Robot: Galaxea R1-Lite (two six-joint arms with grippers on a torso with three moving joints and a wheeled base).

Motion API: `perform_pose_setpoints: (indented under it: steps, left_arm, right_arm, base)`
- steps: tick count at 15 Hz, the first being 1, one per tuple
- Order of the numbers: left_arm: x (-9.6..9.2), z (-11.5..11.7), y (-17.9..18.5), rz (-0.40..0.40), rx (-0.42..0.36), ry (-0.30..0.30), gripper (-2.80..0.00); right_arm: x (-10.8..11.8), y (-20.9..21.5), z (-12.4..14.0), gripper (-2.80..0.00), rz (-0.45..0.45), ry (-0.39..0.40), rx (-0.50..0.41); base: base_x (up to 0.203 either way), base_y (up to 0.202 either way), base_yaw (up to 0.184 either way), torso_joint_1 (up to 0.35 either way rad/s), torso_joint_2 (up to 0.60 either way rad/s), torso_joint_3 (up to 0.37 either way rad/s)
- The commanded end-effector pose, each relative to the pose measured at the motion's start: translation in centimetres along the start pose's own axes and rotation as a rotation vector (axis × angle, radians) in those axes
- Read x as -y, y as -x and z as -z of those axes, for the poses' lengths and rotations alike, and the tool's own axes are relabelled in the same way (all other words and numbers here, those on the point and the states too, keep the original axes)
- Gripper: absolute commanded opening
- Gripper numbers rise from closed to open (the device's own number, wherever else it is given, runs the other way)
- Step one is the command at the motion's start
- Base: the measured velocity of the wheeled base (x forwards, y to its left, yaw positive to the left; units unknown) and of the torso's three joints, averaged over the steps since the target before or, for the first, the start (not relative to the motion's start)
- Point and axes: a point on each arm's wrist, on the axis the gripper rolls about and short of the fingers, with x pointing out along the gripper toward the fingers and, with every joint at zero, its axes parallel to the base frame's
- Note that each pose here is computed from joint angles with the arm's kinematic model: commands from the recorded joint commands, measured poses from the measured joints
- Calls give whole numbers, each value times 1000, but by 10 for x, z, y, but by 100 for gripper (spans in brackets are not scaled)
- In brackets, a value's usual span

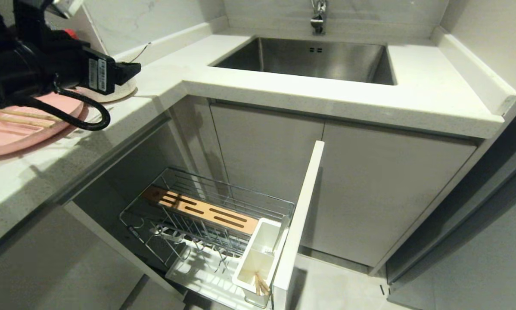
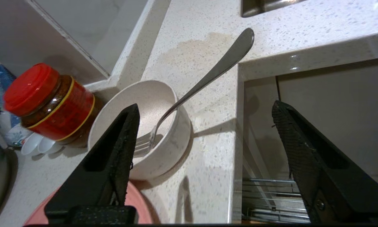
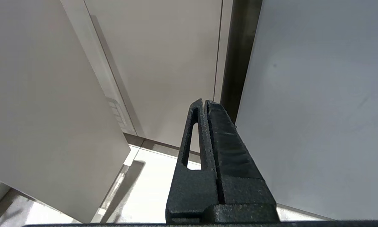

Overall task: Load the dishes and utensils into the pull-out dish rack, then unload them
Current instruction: Pick up the fork and place it in the cupboard

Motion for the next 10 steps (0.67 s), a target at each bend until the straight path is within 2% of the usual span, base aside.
perform_pose_setpoints:
  steps: [1, 4, 10]
  left_arm:
    - [9, 13, -24, 15, -40, -11, 0]
    - [12, 16, -38, 8, -44, -11, 0]
    - [3, 24, -80, -80, 8, -4, 0]
  right_arm:
    - [0, -2, 7, -280, 0, 0, -26]
    - [0, -2, 7, -280, 0, 0, -26]
    - [0, -2, 7, -280, 0, 0, -26]
  base:
    - [0, 0, 0, 0, 0, 0]
    - [0, 0, 0, 0, 0, 0]
    - [0, 0, 0, 0, 0, 0]
